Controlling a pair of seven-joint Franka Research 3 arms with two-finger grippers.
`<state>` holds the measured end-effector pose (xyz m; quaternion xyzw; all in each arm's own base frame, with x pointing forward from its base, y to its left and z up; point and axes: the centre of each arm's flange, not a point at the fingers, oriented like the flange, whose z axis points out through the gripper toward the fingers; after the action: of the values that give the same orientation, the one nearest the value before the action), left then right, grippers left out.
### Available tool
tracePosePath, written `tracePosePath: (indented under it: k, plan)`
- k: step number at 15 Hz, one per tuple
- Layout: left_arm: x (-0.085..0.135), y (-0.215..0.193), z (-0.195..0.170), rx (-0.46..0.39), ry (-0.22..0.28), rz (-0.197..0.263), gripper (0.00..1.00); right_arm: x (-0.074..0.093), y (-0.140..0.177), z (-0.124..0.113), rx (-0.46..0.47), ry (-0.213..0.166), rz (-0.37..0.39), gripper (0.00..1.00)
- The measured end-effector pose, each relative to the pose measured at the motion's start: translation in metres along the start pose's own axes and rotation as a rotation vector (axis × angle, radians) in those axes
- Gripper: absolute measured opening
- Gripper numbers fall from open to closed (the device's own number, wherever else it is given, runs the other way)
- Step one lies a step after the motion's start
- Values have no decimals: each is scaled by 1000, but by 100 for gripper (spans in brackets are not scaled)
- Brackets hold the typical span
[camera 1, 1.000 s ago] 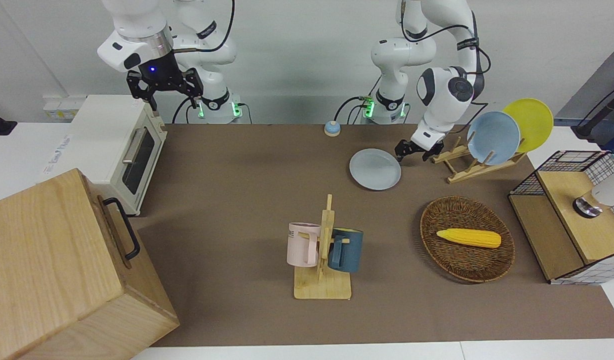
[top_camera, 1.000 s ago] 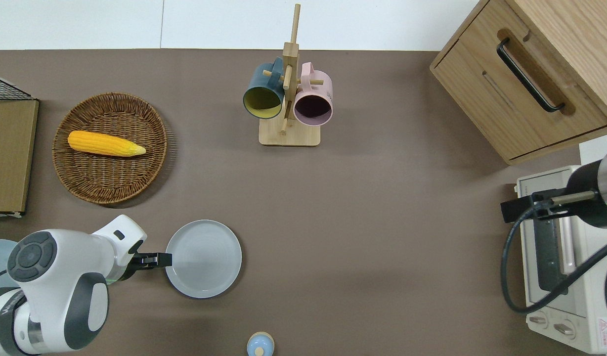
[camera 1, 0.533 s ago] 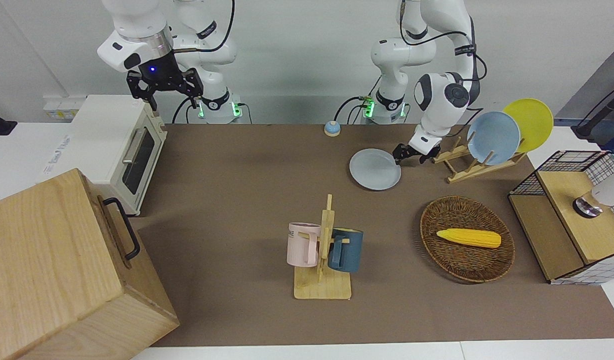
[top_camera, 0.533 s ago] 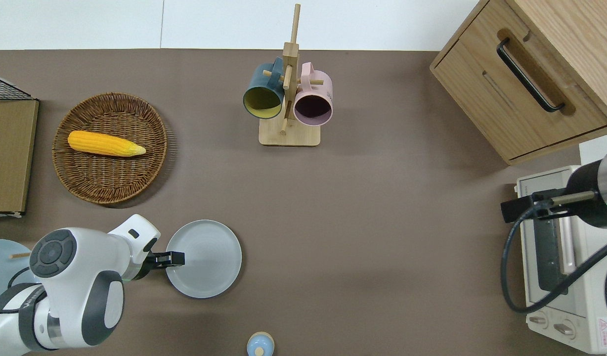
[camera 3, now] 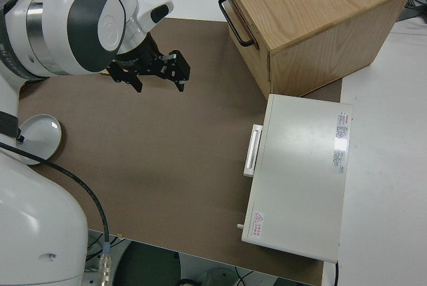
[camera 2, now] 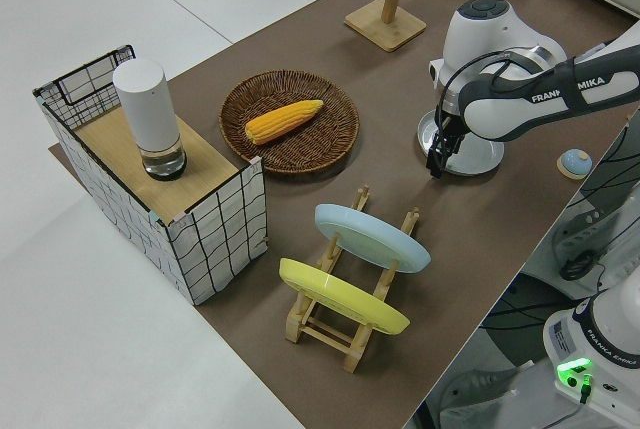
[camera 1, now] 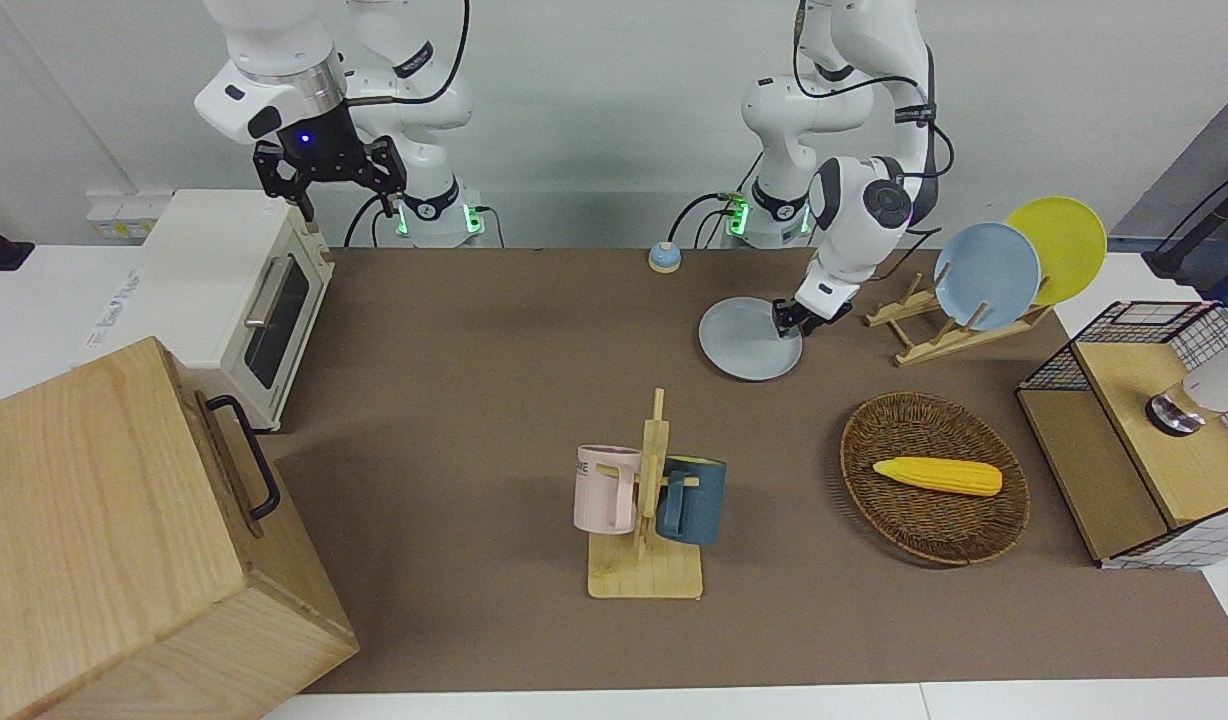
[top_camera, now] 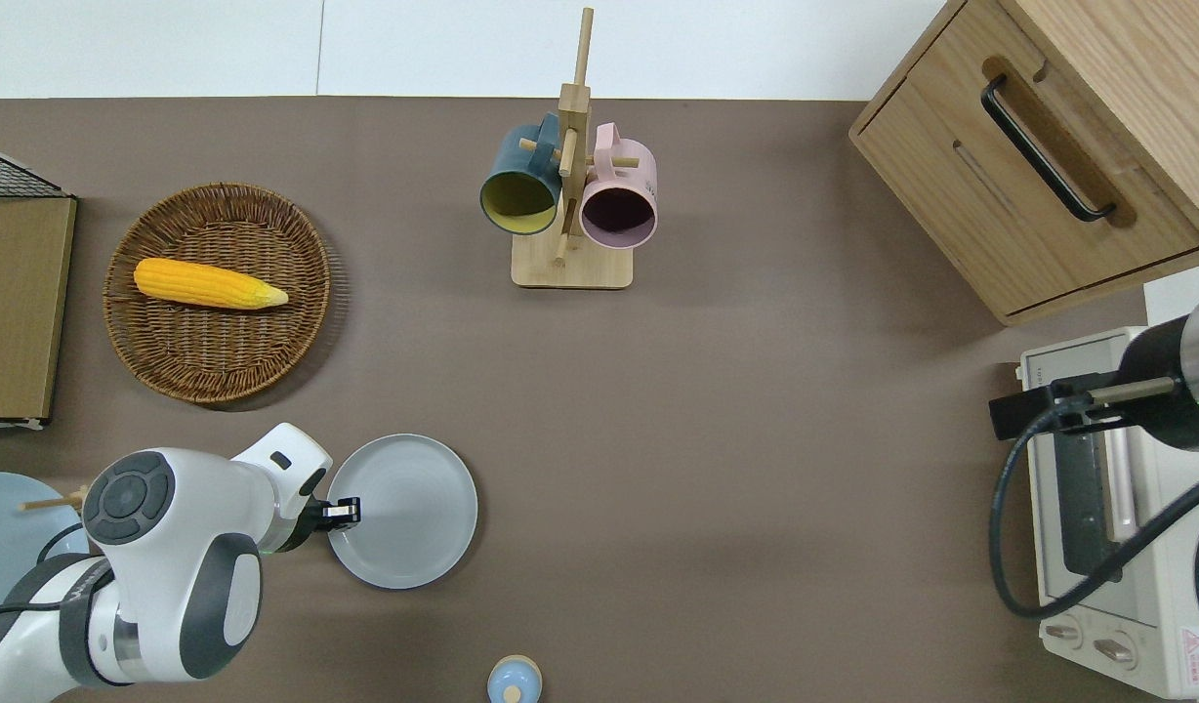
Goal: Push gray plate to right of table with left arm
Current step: 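Lower the left gripper against the gray plate's rim, then push the gray plate with the left gripper toward the toaster oven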
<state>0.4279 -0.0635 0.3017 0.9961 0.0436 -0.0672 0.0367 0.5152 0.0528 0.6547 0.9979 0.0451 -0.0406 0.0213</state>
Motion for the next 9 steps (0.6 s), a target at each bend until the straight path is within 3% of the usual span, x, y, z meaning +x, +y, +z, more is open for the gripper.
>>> tracePosePath:
  k: [2, 9]
  plan:
    - [0, 1, 0, -5, 0, -3, 4, 0, 0, 0, 0, 0, 0, 100]
    - [-2, 10, -1, -17, 3, 1, 4, 0, 0, 0, 0, 0, 0, 100]
